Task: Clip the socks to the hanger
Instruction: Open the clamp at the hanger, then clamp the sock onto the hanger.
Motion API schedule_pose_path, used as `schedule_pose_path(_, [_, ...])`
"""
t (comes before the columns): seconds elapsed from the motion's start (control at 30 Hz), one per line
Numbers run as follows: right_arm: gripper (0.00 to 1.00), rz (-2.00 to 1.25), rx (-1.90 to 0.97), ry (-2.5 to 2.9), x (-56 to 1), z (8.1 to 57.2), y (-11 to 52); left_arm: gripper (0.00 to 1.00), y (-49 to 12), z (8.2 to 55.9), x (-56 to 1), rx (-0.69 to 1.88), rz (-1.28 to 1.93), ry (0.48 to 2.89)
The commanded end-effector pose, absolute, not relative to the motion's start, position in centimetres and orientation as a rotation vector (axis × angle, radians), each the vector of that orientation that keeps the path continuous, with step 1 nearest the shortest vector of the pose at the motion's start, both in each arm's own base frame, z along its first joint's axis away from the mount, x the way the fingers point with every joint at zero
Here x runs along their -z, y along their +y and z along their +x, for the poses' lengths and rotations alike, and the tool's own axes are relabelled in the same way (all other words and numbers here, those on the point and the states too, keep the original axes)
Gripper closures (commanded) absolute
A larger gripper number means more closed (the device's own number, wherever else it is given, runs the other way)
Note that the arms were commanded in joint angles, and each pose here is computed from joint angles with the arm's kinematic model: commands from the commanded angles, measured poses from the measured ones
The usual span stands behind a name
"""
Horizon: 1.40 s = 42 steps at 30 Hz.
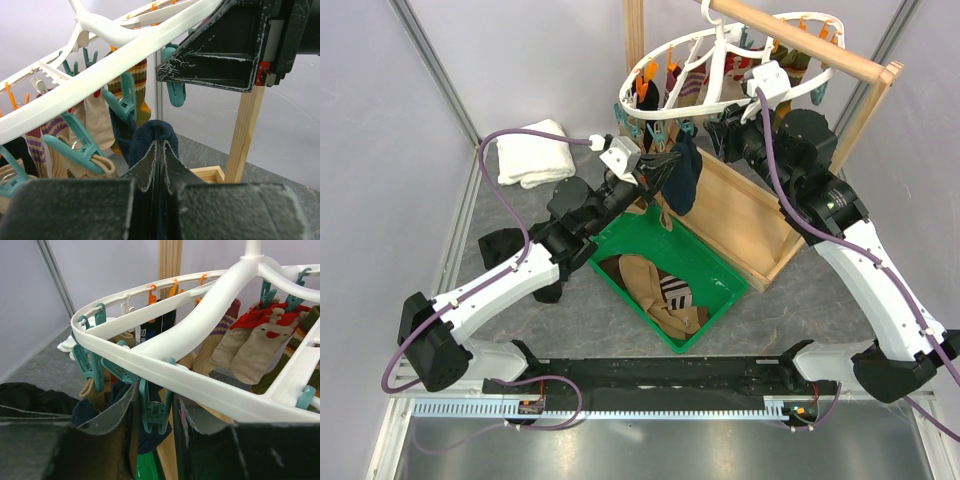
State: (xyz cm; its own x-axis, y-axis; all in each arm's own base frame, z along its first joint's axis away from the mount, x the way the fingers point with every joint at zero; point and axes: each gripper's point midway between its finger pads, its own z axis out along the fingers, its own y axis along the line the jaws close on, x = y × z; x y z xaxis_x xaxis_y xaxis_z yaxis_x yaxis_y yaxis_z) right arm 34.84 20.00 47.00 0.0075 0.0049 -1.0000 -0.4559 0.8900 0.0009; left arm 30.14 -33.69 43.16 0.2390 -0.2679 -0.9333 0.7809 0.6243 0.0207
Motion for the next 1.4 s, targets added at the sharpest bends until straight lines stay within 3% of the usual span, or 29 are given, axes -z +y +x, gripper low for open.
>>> schedule_pose_path(0.0, [0.77,-0.3,-0.402,1.492,-49.2,34.7,19.5,0.98,-33.7,29.1,-44.6,0.812,0.559,1.07])
schedule_pose_path(0.1, [0.89,-0.253,-0.439,1.516,-48.8,34.6,19.6,0.98,-34.0,29.1,-44.6,0.803,0.573,1.066])
schedule_pose_path(0.3, [1.0,-0.162,-0.533,1.548,-48.1,34.3,19.9,0.98,-35.1,29.8,-44.3,0.785,0.567,1.081])
schedule_pose_path(1.37, [1.0,-0.171,-0.647,1.552,-47.7,34.1,21.8,0.98,-37.4,31.7,-44.8,0.737,0.568,1.094])
